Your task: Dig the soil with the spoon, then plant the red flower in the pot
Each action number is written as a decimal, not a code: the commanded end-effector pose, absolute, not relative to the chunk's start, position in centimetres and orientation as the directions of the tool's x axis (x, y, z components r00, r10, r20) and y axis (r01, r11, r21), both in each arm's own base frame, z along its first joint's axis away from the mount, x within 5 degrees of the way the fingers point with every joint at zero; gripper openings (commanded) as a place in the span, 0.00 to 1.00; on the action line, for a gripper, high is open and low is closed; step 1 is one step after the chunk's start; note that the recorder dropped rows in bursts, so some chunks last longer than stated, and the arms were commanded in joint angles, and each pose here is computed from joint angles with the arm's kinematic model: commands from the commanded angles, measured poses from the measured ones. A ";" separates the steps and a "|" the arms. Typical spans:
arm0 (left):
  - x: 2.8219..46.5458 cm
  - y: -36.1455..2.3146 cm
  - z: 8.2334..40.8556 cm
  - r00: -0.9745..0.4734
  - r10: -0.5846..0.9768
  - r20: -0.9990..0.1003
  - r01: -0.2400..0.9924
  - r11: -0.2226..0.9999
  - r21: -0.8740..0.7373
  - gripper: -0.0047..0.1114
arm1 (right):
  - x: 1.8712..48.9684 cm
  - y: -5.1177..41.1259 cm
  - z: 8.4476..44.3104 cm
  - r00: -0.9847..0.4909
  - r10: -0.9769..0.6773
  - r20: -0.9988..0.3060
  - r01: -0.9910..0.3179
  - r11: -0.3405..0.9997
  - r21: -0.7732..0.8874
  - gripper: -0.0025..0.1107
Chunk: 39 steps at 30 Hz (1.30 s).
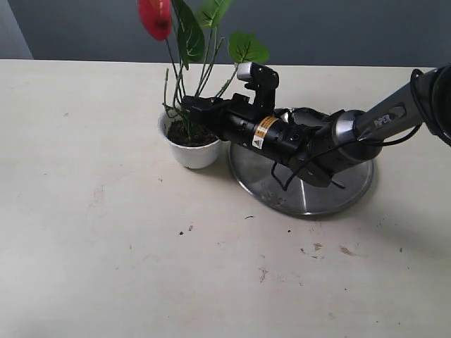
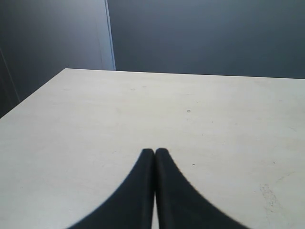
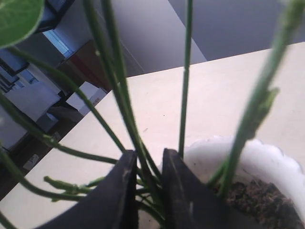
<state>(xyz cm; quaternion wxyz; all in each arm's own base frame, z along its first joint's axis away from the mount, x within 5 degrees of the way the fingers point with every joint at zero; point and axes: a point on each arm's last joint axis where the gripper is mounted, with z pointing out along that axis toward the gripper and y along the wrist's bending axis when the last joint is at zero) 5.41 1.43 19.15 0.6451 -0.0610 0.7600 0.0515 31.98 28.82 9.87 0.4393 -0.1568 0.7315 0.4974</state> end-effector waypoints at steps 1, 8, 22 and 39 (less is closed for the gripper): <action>5.4 1.4 19.1 -0.155 -0.026 -0.988 -0.156 0.988 -0.001 0.04 | 31.1 28.3 6.7 -0.642 0.056 -0.764 -0.622 0.544 0.563 0.24; 5.4 1.4 19.1 -0.155 -0.026 -0.988 -0.156 0.988 -0.001 0.04 | 31.0 28.6 7.7 -0.617 0.075 -0.784 -0.657 0.498 0.565 0.24; 5.4 1.4 19.1 -0.156 -0.026 -0.987 -0.157 0.988 -0.001 0.04 | 31.0 28.6 9.4 -0.602 0.057 -0.796 -0.677 0.492 0.547 0.24; 5.4 1.4 19.1 -0.156 -0.026 -0.987 -0.157 0.988 -0.001 0.04 | 30.9 28.7 9.4 -0.616 0.062 -0.785 -0.672 0.479 0.565 0.24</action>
